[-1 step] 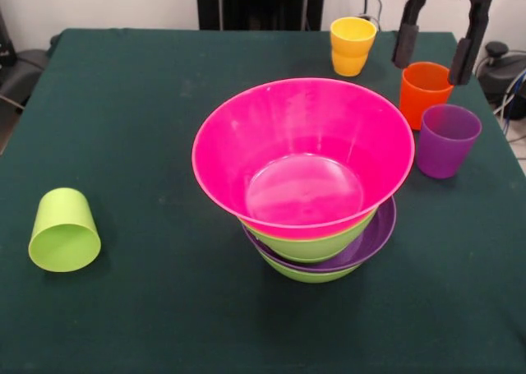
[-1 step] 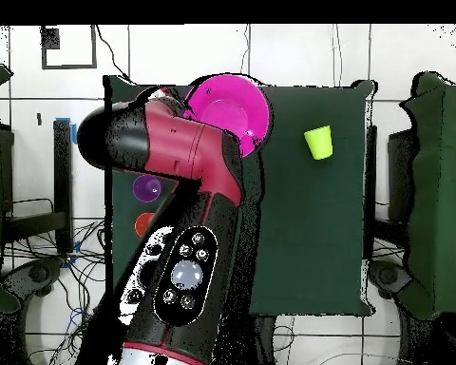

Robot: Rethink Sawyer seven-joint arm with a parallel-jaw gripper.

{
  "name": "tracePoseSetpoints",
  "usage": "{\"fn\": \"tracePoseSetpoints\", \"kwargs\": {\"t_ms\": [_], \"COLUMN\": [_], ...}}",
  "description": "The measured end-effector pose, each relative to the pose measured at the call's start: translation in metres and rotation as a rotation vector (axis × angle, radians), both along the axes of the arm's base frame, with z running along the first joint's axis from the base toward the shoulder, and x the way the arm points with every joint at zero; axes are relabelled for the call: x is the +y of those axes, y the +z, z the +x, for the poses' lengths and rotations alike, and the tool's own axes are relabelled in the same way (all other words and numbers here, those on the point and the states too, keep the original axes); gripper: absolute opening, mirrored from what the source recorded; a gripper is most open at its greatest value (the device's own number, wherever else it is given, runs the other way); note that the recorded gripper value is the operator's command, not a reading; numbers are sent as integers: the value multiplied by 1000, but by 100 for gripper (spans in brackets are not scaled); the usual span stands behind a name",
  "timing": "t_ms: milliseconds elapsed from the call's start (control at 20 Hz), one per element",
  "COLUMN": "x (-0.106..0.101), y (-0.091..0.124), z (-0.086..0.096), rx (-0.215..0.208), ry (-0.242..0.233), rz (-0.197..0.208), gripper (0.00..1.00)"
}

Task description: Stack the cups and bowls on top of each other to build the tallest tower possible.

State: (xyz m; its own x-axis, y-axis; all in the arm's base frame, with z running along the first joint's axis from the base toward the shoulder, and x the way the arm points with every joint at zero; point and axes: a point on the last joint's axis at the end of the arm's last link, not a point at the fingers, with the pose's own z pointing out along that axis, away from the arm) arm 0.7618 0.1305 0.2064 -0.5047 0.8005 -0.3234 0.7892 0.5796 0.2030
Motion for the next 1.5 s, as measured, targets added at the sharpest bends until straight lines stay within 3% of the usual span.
{"fn": "tracePoseSetpoints", "kwargs": {"t_ms": [600,1100,1500], "x": [6,15,34], "y": [-23,-23,-16], "z": [-7,-12,-17], "rx": [32,36,25], "ry": [-37,-38,-25], "rz": [21,20,14], "gripper": [100,100,100]}}
